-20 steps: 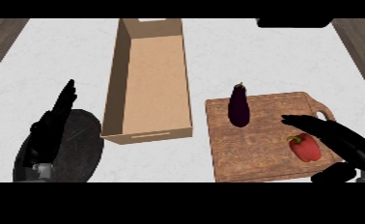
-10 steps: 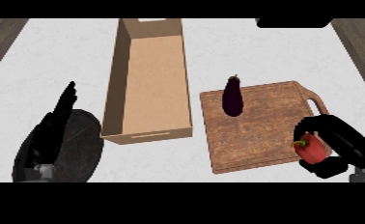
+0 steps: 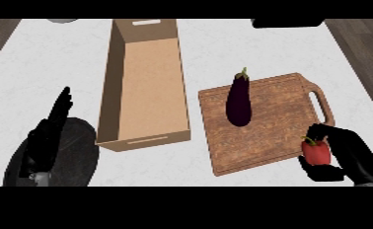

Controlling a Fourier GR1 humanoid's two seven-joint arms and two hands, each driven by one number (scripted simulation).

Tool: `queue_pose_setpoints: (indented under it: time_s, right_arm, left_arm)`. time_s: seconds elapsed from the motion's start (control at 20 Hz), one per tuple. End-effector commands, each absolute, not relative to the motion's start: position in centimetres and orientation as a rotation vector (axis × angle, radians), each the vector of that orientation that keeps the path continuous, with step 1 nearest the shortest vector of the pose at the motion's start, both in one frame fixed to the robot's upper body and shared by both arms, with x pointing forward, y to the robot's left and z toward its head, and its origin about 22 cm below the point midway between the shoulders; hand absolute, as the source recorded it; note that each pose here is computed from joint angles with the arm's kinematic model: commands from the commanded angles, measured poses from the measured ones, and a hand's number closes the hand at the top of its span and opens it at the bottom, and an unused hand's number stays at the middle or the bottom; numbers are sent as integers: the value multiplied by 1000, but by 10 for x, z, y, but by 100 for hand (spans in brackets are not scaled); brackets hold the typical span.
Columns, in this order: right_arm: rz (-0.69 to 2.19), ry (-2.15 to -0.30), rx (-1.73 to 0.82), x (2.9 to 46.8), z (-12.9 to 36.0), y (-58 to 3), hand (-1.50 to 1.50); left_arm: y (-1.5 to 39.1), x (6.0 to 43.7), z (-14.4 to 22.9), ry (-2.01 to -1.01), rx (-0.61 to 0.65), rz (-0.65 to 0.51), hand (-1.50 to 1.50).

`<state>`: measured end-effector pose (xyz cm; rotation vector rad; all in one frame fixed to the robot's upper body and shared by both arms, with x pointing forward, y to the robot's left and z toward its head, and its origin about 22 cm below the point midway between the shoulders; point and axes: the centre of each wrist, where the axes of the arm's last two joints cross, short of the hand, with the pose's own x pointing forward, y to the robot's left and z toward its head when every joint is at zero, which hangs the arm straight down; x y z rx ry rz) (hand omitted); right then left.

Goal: Pick the bell pepper from the cutting board and place it in the cardboard box

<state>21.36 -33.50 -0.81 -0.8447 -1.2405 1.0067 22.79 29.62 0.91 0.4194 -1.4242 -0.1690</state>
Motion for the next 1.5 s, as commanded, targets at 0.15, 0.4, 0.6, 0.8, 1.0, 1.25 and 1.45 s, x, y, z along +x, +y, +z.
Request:
queue_pose_setpoints:
  time_s: [0.15, 0.4, 0.6, 0.8, 1.0, 1.25, 1.45]
  right_arm:
    - [729, -938, -1169, 195, -6, -273, 150]
    - [609, -989, -1251, 190, 42, -208, 150]
    - [478, -1308, -1162, 184, 99, -153, 150]
    - [429, -1462, -1129, 172, 140, -107, 150]
    - [436, -1520, -1150, 181, 164, -61, 150]
    - [422, -1512, -1124, 210, 192, -30, 150]
    - [422, -1467, -1122, 245, 205, -20, 150]
  left_arm:
    - [295, 225, 6, -1423, 408, -158, 0]
    - [289, 229, 7, -1427, 397, -185, 0]
    - [282, 236, 13, -1447, 378, -189, 0]
    - [285, 239, 2, -1441, 384, -215, 0]
    - [291, 247, 7, -1443, 363, -224, 0]
    - [283, 247, 17, -1463, 350, -222, 0]
    - [279, 246, 3, -1450, 351, -228, 0]
